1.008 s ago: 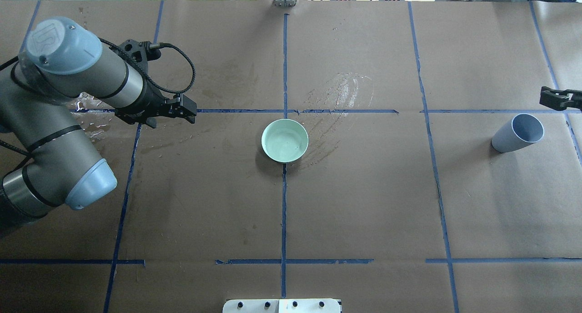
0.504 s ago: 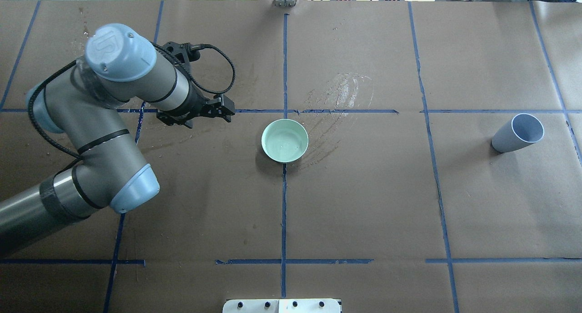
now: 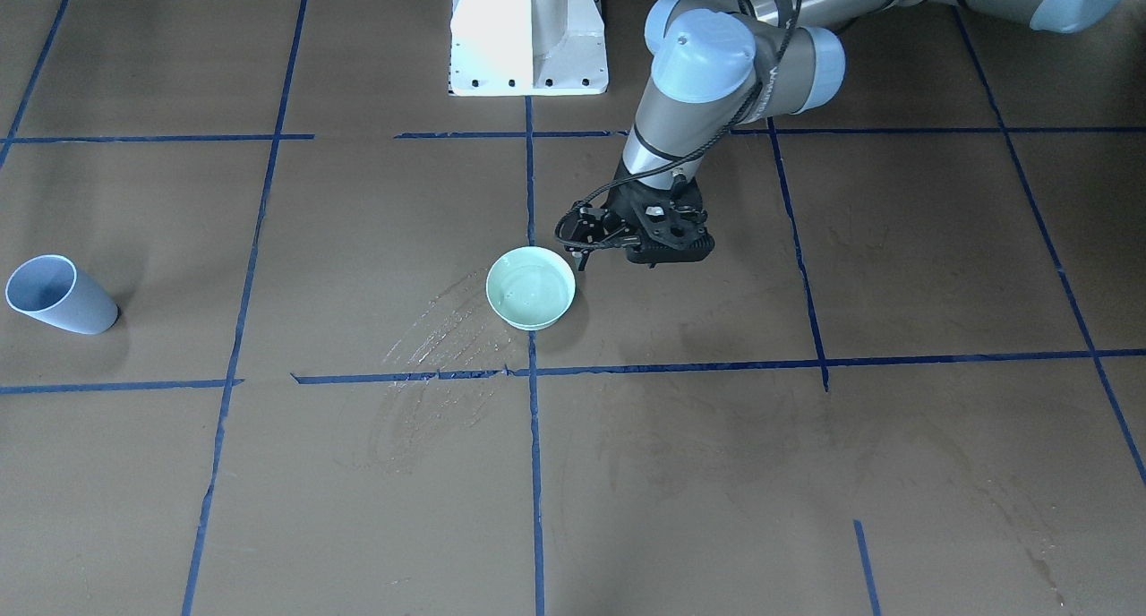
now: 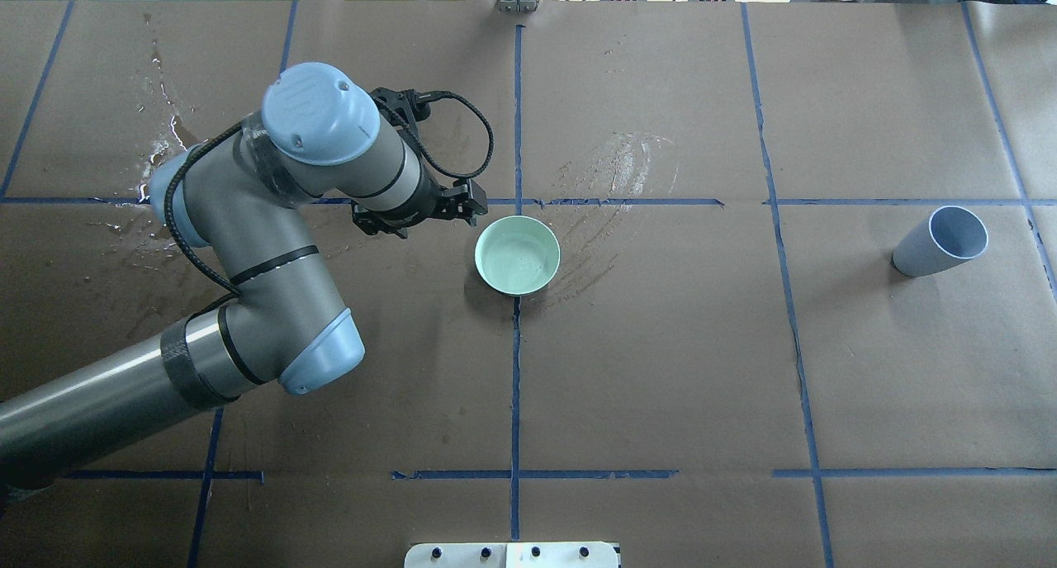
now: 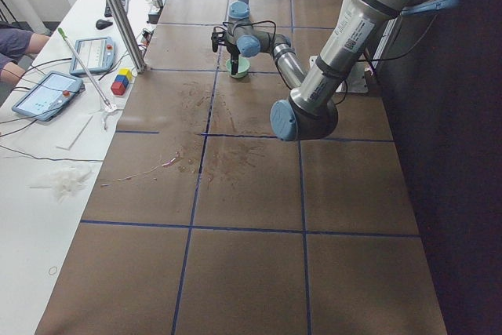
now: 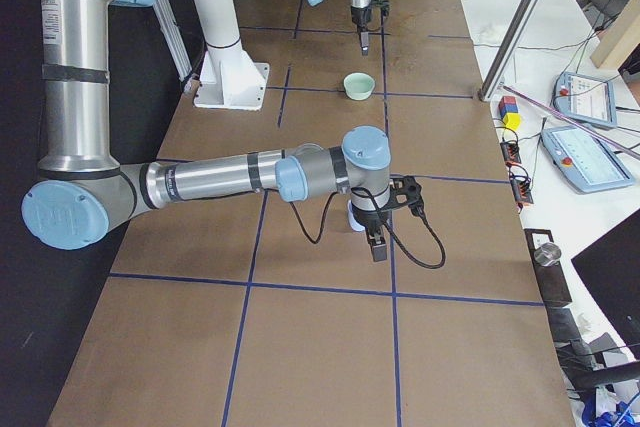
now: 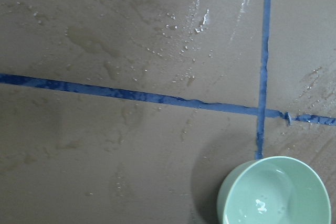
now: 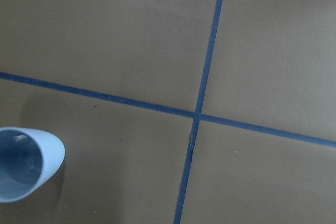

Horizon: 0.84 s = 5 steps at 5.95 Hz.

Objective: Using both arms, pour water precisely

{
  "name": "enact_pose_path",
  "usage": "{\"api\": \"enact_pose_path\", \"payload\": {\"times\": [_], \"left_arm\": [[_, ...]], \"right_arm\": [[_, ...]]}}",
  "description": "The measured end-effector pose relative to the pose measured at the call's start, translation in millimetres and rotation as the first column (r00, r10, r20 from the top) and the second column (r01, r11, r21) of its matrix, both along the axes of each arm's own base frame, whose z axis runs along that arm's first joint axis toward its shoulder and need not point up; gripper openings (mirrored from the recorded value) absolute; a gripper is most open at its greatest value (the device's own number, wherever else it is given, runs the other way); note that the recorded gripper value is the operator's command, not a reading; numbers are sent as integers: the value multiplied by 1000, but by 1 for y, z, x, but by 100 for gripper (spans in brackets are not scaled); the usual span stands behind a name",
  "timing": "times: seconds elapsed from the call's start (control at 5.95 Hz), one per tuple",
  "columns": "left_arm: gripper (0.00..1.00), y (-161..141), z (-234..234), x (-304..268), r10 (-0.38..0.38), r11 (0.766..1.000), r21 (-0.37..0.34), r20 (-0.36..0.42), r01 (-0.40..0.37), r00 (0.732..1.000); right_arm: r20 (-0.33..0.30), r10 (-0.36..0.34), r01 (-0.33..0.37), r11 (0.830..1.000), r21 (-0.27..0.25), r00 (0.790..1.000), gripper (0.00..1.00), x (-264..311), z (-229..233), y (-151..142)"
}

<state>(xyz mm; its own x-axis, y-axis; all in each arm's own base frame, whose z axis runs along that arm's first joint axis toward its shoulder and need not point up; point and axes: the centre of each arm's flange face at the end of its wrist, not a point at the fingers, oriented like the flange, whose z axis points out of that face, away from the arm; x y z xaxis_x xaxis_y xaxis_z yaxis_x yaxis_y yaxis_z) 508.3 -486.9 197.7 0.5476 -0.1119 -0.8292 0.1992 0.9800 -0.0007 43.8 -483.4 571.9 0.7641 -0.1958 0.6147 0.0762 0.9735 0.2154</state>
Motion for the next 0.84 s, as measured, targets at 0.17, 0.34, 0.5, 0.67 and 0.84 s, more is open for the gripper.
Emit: {"api": "enact_pose_path", "payload": {"times": [0.17,0.34,0.5,0.67,0.84], "left_arm": [[100,7,1,16,-3,1000,-8,9,3,1000],[100,9,3,28,-5,1000,-22,18,5,1000],[100,7,4,40,-14,999,-43,19,15,1000],[100,5,5,52,-24,998,-64,11,25,1000],[100,7,9,62,-29,997,-78,2,29,1000]], "right_arm": [[38,-33,34,998,-44,999,100,6,6,6],[65,-42,46,997,-70,997,100,8,10,11],[73,-44,49,996,-78,996,100,9,12,13],[73,-44,50,995,-80,996,100,9,14,15],[70,-44,50,996,-80,997,100,9,14,15]]}}
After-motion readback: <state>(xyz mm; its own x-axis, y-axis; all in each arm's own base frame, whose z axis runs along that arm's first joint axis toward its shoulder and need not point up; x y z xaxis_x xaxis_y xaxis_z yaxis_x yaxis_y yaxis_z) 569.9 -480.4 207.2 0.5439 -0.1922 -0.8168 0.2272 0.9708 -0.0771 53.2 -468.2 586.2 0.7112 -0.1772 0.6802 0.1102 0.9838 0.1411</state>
